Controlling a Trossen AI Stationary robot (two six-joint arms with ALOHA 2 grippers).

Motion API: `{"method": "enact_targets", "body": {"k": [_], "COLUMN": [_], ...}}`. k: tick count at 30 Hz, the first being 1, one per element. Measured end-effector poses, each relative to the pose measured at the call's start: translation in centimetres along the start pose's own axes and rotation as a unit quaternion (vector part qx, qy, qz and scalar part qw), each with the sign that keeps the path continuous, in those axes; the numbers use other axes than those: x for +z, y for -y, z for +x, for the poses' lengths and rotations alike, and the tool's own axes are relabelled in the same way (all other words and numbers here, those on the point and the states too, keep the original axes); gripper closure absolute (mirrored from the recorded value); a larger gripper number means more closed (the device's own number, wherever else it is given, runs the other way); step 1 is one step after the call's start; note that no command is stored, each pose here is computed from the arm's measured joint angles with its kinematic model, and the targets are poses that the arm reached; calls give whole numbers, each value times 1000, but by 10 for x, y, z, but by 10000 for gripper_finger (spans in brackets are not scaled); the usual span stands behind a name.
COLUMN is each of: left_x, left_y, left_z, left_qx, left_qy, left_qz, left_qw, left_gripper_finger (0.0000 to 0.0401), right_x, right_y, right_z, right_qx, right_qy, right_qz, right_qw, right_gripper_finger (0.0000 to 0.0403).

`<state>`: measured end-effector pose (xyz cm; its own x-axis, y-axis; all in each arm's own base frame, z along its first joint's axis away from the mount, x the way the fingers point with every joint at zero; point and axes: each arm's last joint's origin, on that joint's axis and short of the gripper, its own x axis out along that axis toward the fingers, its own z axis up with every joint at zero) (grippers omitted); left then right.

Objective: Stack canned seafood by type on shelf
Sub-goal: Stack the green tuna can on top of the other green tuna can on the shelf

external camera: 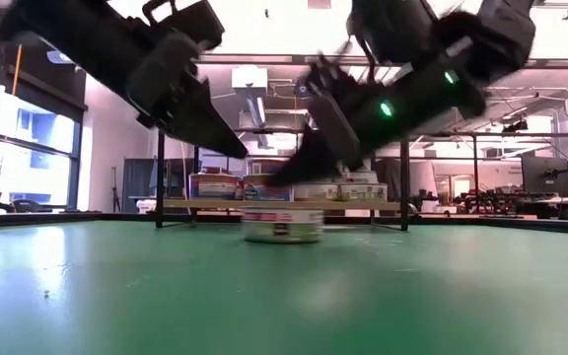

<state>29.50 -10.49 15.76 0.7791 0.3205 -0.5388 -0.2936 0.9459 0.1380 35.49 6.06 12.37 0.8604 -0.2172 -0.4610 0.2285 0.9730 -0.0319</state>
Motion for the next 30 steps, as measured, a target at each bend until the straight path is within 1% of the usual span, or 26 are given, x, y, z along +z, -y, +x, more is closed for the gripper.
{"method": "enact_targets", "body": {"k": [2,4,8,10,13,16,19,21,24,27,30], "left_x": [2,3,2,0,-5,-13,-26,-35,-46,-53,-57], "left_y": [2,1,2,3,2,-2,-9,-14,-22,-29,-34], "left_z": [-7,-15,-25,-27,-26,-24,-20,-16,-12,-8,-3], "left_qx": [-6,-6,15,26,29,34,26,11,-27,-52,-59], "left_qy": [3,-2,-1,-1,-1,-9,-17,-22,-14,3,6], "left_qz": [-7,-10,-17,-17,-23,-27,-44,-65,-101,-128,-146], "left_qw": [1000,1000,1000,1000,999,999,999,998,994,990,987], "left_gripper_finger": [401,401,401,401,401,401,401,401,401,401,401], "right_x": [14,24,46,49,43,29,-4,-24,-50,-56,-62], "right_y": [-6,-9,-6,-1,12,22,30,33,38,37,32], "right_z": [1,-6,-37,-56,-85,-105,-109,-108,-103,-93,-76], "right_qx": [4,8,15,21,36,66,85,94,101,103,100], "right_qy": [24,37,62,47,10,-9,-31,-17,18,62,43], "right_qz": [-23,-51,-72,-75,-66,-49,-57,-56,-45,-34,-43], "right_qw": [999,998,995,996,997,997,994,994,994,992,993], "right_gripper_finger": [257,253,229,209,169,126,96,86,79,71,56]}}
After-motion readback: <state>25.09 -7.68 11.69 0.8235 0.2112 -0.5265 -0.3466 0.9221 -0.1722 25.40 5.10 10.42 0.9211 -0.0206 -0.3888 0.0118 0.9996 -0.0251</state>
